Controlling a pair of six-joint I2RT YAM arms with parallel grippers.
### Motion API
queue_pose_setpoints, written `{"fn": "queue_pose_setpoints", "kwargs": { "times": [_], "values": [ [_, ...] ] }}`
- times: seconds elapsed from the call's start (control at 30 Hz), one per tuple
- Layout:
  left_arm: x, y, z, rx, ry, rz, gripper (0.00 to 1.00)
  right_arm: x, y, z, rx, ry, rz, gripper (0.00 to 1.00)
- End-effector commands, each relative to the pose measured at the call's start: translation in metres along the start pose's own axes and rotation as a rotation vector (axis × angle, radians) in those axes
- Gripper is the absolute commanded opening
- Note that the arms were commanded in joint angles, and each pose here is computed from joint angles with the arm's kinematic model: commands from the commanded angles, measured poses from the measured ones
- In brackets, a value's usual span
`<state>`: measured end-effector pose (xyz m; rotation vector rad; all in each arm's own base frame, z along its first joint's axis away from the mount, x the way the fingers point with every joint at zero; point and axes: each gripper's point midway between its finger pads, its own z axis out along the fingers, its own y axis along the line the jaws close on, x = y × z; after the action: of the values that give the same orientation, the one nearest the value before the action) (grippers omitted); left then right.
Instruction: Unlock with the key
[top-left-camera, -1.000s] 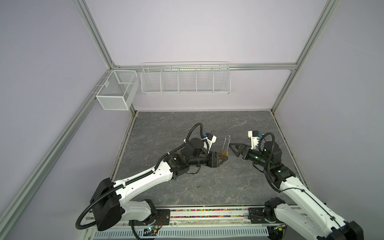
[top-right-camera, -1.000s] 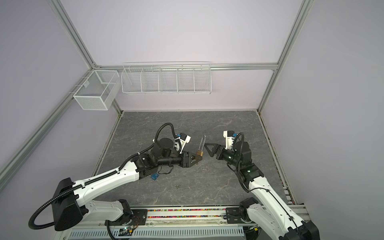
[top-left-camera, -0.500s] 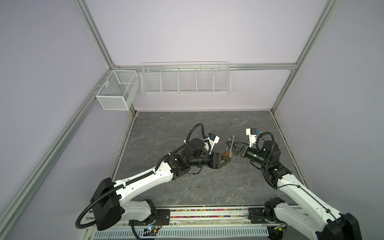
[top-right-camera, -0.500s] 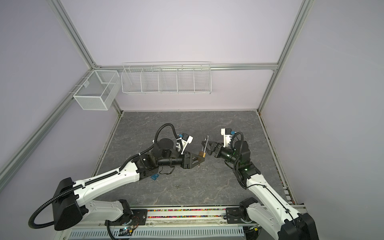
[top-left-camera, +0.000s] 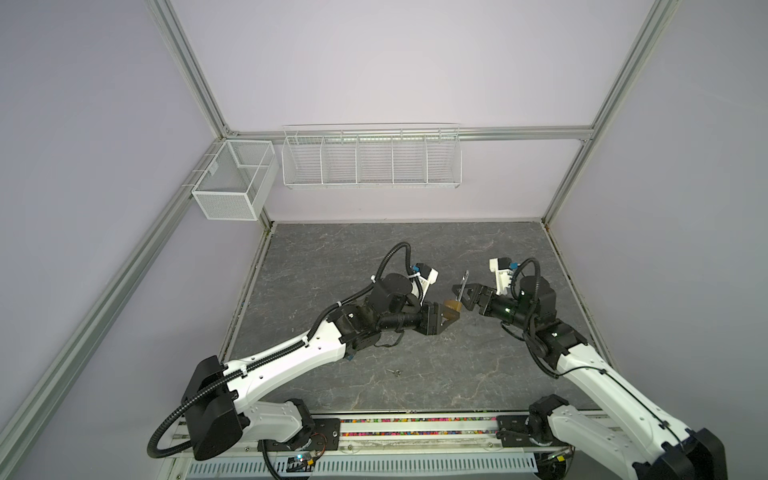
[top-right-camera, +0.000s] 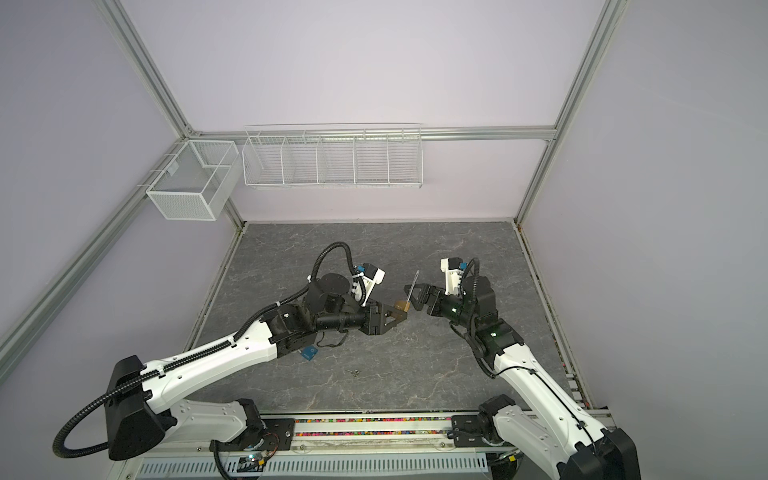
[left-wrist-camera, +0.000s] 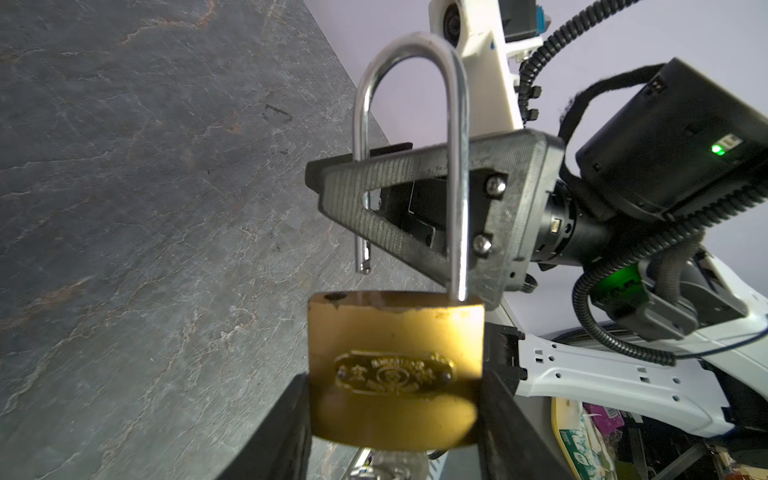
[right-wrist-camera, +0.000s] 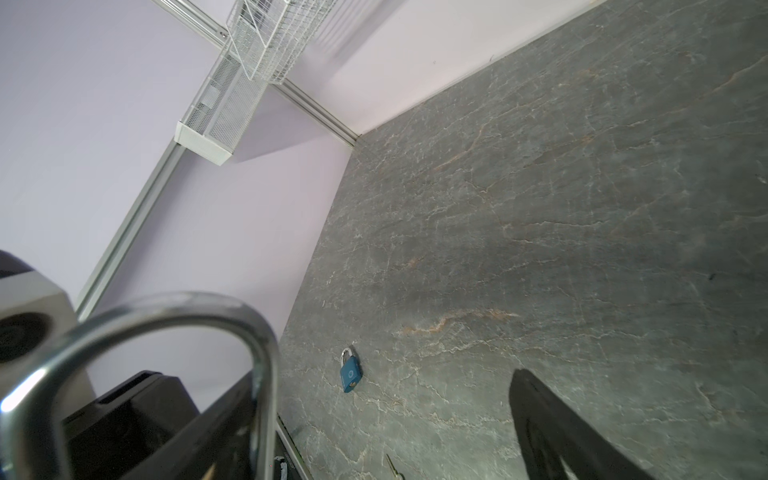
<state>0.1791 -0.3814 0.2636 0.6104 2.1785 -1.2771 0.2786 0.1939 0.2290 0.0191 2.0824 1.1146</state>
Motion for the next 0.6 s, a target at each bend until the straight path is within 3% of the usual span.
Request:
{"fn": "queue_pose_setpoints", "kwargs": {
  "times": [0.0,0.4,0.57],
  "values": [
    [-0.031,-0.026,-0.012,0.020,-0.096,0.097,0.00,0.004,-0.014,-0.004,0.097,0.016,-0.019,0.92],
    [-0.022,0.020,0.004,-0.324,-0.065,0.141,0.00,0.011,-0.028,-0.014,0.209,0.040,-0.029,0.93],
    [-0.024,0.028,0.002,-0.376,-0.075,0.143,0.00,0.012,-0.039,-0.020,0.272,0.040,-0.046,0.93]
  ]
}}
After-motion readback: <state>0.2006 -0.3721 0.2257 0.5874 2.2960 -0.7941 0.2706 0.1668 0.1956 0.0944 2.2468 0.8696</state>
